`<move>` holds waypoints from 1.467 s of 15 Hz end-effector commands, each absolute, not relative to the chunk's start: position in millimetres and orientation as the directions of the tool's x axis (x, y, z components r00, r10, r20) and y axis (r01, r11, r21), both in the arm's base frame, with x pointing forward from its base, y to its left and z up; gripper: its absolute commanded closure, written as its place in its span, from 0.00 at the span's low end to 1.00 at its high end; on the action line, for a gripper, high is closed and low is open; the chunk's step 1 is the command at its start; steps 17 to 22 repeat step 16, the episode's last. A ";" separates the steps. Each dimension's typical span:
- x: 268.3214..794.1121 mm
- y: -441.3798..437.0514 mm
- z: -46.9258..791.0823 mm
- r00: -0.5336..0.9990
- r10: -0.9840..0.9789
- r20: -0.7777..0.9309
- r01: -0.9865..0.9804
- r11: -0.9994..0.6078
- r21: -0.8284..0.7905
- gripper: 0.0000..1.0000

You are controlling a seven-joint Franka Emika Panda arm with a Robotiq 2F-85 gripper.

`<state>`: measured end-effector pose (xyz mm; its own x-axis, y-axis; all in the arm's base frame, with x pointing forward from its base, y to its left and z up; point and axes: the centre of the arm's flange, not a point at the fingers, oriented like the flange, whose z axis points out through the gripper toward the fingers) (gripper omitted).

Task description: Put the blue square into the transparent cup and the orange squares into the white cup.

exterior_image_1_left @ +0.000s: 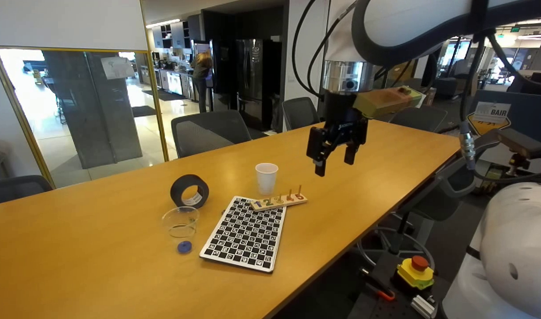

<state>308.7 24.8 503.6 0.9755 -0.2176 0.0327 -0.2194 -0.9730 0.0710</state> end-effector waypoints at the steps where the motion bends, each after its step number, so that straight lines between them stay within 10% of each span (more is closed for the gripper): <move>1: 296.1 18.7 499.8 0.990 -0.128 0.055 -0.132 -0.988 0.076 0.00; 22: 301.6 11.4 482.7 0.994 -0.109 0.015 -0.110 -0.992 0.061 0.00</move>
